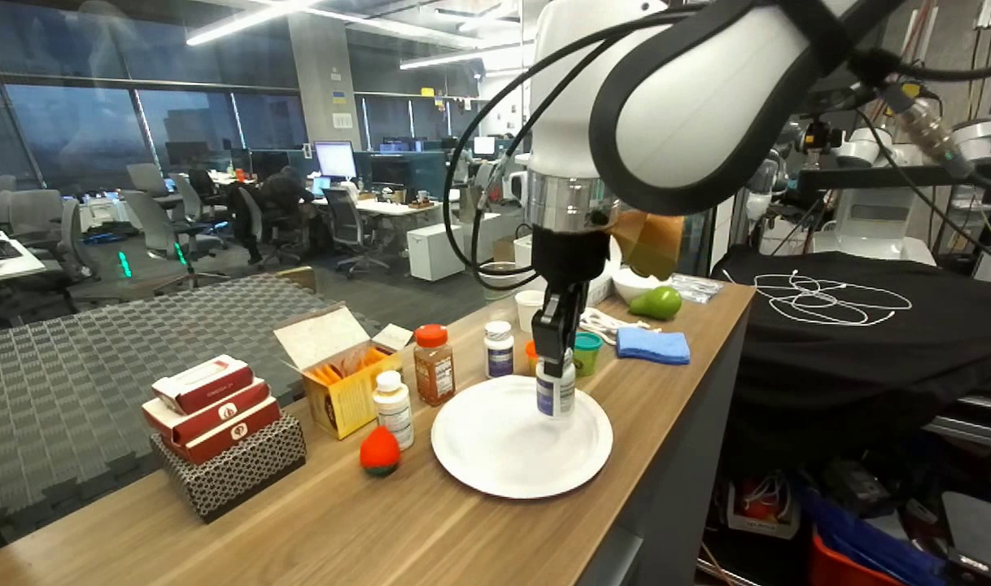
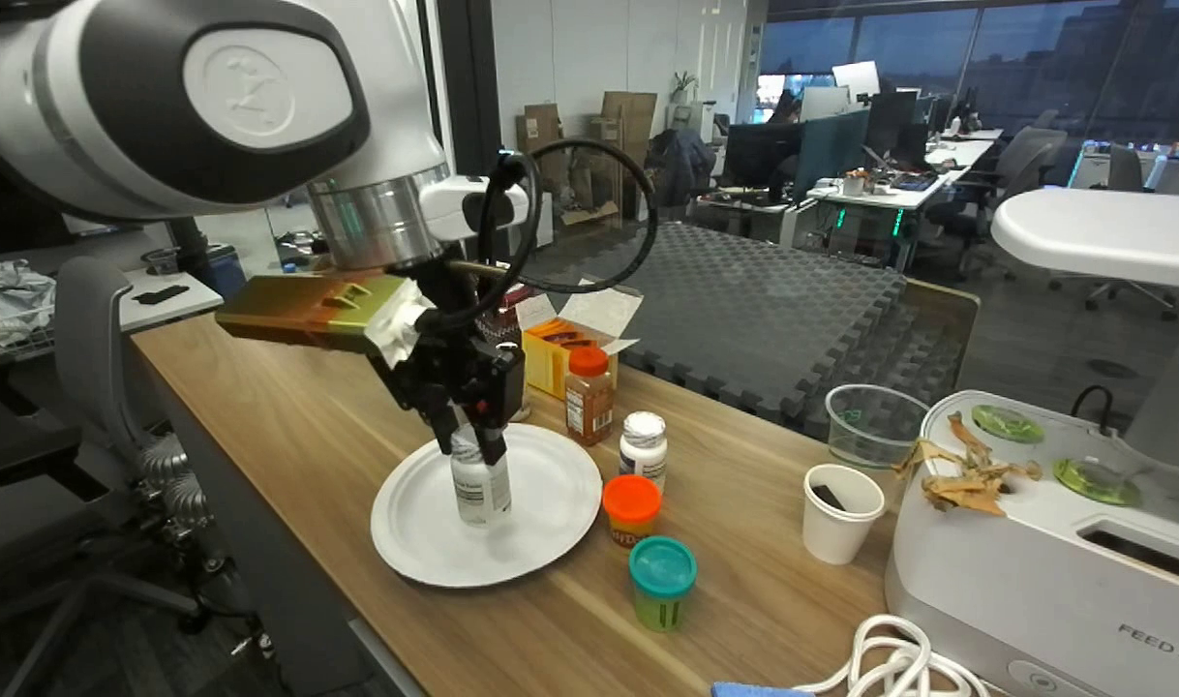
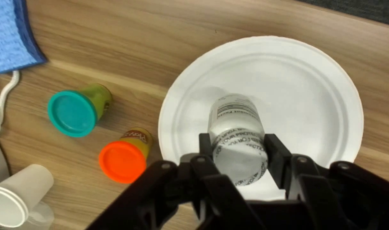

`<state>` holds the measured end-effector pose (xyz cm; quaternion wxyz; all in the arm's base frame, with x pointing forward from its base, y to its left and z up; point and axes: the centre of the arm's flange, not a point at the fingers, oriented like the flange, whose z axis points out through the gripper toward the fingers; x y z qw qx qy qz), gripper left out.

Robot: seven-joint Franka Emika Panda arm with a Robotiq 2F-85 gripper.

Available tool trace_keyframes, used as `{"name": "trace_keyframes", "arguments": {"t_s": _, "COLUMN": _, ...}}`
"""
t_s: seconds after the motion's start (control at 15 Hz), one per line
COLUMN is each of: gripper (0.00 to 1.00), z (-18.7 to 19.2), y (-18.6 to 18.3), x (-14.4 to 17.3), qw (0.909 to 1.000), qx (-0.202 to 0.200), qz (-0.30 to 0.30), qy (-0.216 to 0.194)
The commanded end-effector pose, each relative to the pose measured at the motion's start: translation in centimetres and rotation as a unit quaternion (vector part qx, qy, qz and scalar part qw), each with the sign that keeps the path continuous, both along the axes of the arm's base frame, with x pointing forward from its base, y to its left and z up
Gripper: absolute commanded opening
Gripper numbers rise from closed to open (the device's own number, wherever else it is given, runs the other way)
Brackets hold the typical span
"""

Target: Pick up the bottles and small containers from the table and put them on the plate.

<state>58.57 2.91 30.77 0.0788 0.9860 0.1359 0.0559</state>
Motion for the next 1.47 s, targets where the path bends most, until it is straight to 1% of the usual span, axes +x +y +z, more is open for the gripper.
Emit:
{"name": "trace_keyframes", "arguments": {"t_s": 0.0, "gripper": 0.20, "z": -2.2, "y": 2.5, "x": 3.7, "qw": 0.9996, "qx": -0.020, "qz": 0.020, "qy": 0.008}}
{"name": "trace_keyframes", "arguments": {"t_s": 0.2, "gripper": 0.20, "z": -3.2, "y": 4.2, "x": 5.6, "qw": 0.9989, "qx": -0.027, "qz": 0.037, "qy": 0.012}}
{"name": "trace_keyframes", "arguments": {"t_s": 0.4, "gripper": 0.20, "z": -1.9, "y": 5.5, "x": 7.1, "qw": 0.9984, "qx": -0.032, "qz": 0.047, "qy": 0.003}}
{"name": "trace_keyframes", "arguments": {"t_s": 0.53, "gripper": 0.20, "z": -1.8, "y": 5.5, "x": 7.5, "qw": 0.9983, "qx": -0.034, "qz": 0.048, "qy": 0.001}}
{"name": "trace_keyframes", "arguments": {"t_s": 0.93, "gripper": 0.20, "z": -2.2, "y": 3.4, "x": 6.7, "qw": 0.9991, "qx": -0.026, "qz": 0.029, "qy": -0.018}}
{"name": "trace_keyframes", "arguments": {"t_s": 1.27, "gripper": 0.20, "z": -3.1, "y": 1.8, "x": 6.6, "qw": 0.9984, "qx": -0.019, "qz": 0.009, "qy": -0.052}}
{"name": "trace_keyframes", "arguments": {"t_s": 1.4, "gripper": 0.20, "z": -3.2, "y": 1.3, "x": 6.5, "qw": 0.9981, "qx": -0.016, "qz": 0.003, "qy": -0.059}}
